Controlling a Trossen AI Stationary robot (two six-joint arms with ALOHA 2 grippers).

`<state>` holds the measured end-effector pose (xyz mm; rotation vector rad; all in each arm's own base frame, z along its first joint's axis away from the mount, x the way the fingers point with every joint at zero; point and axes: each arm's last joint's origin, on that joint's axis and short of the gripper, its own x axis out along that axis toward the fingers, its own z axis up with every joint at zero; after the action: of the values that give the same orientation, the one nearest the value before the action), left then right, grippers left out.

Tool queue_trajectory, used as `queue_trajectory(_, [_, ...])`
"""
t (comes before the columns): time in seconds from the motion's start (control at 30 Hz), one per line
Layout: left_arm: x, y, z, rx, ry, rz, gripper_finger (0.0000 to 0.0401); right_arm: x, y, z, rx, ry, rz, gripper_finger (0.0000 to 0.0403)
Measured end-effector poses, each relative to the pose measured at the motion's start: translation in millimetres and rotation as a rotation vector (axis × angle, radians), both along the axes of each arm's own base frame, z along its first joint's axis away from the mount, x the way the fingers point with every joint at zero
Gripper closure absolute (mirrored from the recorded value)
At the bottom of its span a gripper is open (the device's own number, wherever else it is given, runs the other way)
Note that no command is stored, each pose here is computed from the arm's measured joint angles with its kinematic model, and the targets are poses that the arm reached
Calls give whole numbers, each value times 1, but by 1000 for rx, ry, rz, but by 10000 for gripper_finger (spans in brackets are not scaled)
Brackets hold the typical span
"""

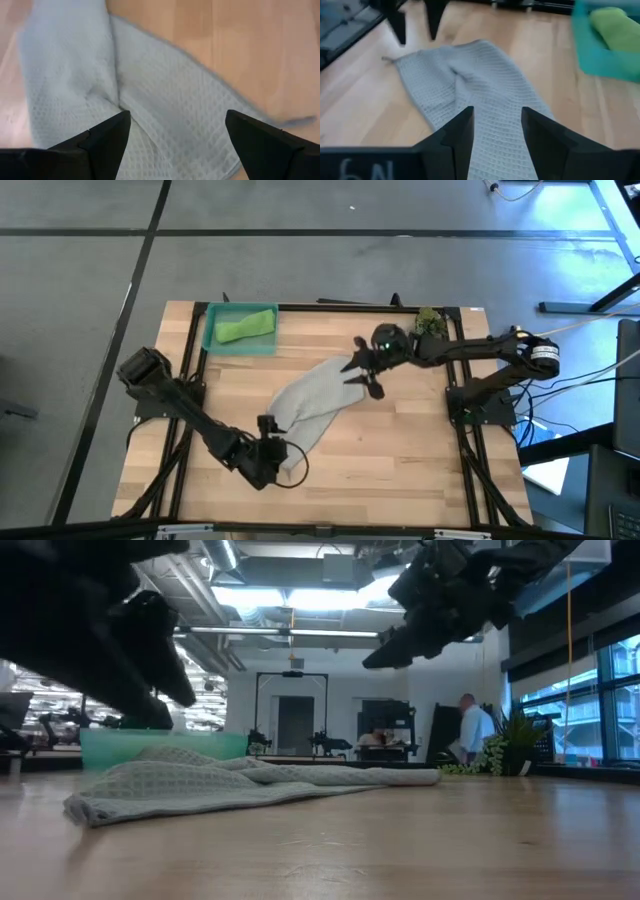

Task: Roll microfiber towels into tight, uniform cylinder then place into a basket
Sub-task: Roll the gray towel

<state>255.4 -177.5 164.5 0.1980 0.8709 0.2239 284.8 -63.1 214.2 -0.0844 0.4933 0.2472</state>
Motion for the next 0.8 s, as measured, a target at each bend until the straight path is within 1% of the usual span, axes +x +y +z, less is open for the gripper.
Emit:
queue_trajectory(0.2, [4, 1, 18, -107, -122, 55, 77, 4, 42, -5, -101, 49, 100, 242])
queue_trajectory(0.33, [6, -1, 18, -130, -141, 58, 77, 3, 63, -9, -142, 105, 108, 242])
queue_trajectory(0.43, [7, 1, 18, -146, -141, 73, 77, 2, 74, -10, -172, 117, 112, 242])
queue_trajectory(0.57, [9, 3, 18, -166, -150, 107, 77, 2, 83, -10, -172, 122, 104, 242])
queue_trajectory(0.7, [11, 5, 17, -207, -156, 148, 77, 2, 92, -13, -145, 135, 113, 242])
queue_trajectory(0.8, [14, 7, 11, -193, -136, 147, 86, 4, 102, -20, -157, 155, 132, 242])
